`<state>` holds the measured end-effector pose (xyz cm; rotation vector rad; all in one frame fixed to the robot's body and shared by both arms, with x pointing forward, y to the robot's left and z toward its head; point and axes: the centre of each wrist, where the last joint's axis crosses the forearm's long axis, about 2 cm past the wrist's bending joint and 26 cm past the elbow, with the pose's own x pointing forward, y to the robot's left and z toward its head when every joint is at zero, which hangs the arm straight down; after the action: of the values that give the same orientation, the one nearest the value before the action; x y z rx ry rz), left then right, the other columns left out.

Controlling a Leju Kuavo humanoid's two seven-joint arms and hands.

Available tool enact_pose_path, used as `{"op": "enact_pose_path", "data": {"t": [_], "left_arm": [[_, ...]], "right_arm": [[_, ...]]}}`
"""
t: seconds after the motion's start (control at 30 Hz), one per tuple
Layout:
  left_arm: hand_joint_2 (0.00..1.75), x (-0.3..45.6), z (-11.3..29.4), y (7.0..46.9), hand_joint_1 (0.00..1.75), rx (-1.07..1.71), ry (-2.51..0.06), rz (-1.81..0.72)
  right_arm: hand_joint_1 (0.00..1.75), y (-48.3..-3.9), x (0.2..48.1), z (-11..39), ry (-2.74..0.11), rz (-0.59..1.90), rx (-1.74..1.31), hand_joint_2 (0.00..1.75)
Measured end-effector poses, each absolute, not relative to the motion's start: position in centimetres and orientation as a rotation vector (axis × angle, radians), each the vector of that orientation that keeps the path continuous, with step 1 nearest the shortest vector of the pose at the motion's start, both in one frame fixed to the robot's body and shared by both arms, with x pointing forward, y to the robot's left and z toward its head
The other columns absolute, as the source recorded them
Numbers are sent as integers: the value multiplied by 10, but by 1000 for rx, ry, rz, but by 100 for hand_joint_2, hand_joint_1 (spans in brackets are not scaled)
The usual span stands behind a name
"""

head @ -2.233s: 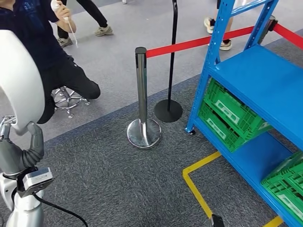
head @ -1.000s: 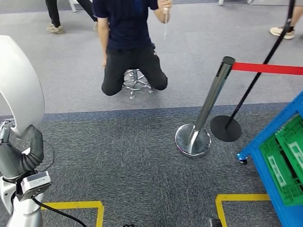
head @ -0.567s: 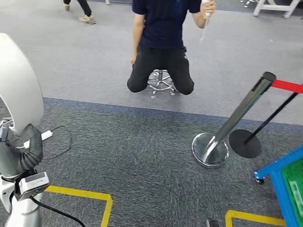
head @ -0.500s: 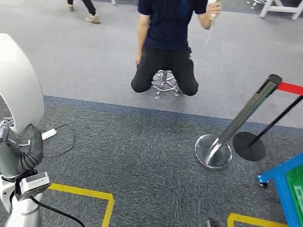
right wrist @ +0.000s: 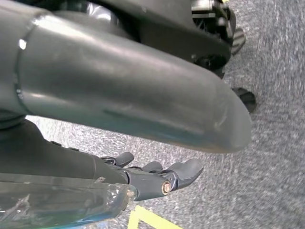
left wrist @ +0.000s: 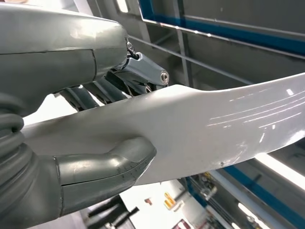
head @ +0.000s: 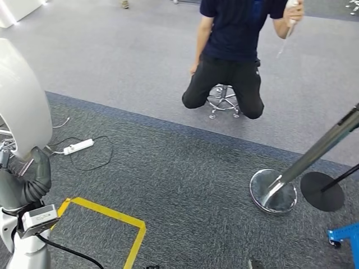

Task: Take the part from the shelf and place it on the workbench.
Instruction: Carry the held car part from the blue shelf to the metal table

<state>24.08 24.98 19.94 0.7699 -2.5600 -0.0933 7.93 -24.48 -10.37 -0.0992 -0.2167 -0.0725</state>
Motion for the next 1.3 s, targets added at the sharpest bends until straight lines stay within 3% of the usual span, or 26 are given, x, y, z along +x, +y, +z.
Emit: {"op": "enact_pose_path", "data": {"t": [1.3], "left_arm": [[175,243,202,250,175,754,-2563,-101]], "right_arm": [[0,-245,77,-104,-216,-78,-96,0]]}}
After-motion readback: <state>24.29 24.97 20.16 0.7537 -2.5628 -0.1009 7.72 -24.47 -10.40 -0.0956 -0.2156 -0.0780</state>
